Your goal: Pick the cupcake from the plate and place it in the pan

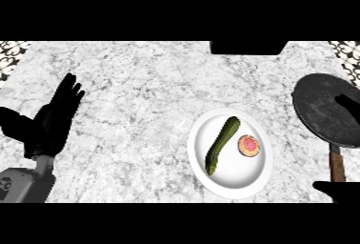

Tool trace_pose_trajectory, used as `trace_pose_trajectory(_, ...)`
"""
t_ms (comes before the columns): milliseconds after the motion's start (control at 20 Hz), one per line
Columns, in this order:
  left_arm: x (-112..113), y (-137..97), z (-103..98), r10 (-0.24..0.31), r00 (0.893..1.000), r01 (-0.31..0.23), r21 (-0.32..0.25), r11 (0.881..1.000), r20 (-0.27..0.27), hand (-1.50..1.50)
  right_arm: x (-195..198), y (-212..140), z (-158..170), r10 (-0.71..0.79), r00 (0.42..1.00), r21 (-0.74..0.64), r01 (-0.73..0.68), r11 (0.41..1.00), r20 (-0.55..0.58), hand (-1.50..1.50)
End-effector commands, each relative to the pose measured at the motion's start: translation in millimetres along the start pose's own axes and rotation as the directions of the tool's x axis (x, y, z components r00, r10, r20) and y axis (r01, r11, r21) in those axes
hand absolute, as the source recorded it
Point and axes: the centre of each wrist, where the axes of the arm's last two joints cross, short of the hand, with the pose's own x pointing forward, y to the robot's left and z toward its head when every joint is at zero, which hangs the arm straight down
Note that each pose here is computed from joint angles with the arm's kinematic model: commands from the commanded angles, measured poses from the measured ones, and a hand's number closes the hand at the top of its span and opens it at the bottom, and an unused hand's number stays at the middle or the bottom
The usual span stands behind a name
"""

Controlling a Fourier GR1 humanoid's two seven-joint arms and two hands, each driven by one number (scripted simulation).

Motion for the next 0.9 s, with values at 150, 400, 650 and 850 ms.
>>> trace_pose_trajectory(150, 3, -20, 0, 0.006, 1.000, -0.006, -0.029, 1.000, 0.007, 0.00, 33, 10, -30, 0.196, 0.977, 0.241, -0.170, 0.956, -0.086, -1.50)
trace_pose_trajectory(400, 1, -2, -5, -0.012, 1.000, 0.012, -0.013, 1.000, 0.007, 0.00, 40, 31, -40, 0.284, 0.953, 0.485, -0.199, 0.851, -0.106, -1.50)
trace_pose_trajectory(650, -7, 10, 12, 0.006, 1.000, -0.006, 0.016, 1.000, 0.005, 0.00, 65, 42, -30, 0.306, 0.950, 0.505, -0.234, 0.831, -0.062, -1.50)
trace_pose_trajectory(850, -11, -18, 9, 0.009, 1.000, -0.009, 0.006, 1.000, 0.002, 0.00, 78, 51, -29, 0.461, 0.886, 0.519, -0.374, 0.769, -0.045, -1.50)
